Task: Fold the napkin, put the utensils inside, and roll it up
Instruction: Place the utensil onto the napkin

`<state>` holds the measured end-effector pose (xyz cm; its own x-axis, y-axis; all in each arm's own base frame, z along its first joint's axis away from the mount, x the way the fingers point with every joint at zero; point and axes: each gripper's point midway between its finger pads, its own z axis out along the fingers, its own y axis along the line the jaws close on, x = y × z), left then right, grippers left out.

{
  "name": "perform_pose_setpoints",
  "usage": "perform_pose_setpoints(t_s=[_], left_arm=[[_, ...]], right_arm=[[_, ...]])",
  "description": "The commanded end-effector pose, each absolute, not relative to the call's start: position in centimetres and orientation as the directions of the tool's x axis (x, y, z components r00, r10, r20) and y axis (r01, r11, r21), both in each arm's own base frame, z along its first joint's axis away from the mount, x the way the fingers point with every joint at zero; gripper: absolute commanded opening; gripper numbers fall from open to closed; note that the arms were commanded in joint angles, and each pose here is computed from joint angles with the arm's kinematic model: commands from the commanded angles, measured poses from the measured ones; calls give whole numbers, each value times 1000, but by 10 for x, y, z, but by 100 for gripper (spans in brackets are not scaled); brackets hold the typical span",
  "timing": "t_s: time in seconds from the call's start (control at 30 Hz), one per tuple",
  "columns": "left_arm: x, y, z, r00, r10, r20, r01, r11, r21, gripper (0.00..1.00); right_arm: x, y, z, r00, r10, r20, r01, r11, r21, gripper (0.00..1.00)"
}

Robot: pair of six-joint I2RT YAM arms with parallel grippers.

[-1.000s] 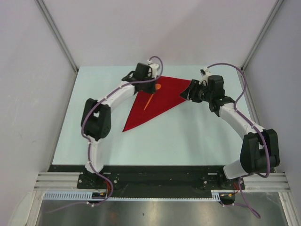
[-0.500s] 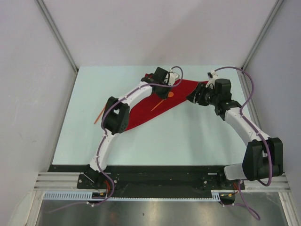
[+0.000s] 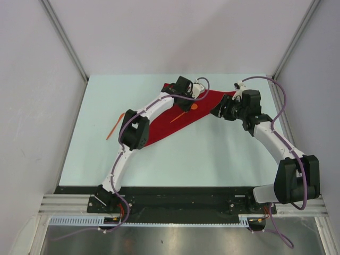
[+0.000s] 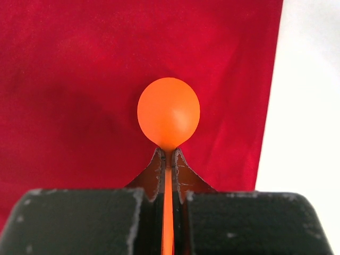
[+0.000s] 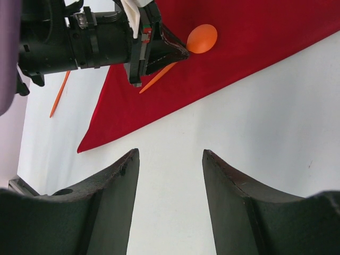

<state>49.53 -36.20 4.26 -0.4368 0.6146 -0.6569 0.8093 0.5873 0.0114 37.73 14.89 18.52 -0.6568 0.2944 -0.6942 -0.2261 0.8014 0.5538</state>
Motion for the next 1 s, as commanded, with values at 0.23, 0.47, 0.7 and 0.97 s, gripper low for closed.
perform_pose_setpoints(t_s=[0.23,0.47,0.7,0.97], left_arm=[[514,-381,59,-331,608,-721,839,540,70,2],[527,-377,87,-330,570,-753,790,603,110,80],[526,-357,190,-222,488,-844,729,658,188,98],[492,-209,189,-414,478,-775,611,777,153,95]], right_arm=[[379,149,185,-658,290,-695,-238,796,557,56],[380,151,185,-661,294,-691,-239,790,565,57],[381,146,188,-651,299,-697,-237,793,562,57],[381,148,190,-642,283,-712,-279,779,561,58]])
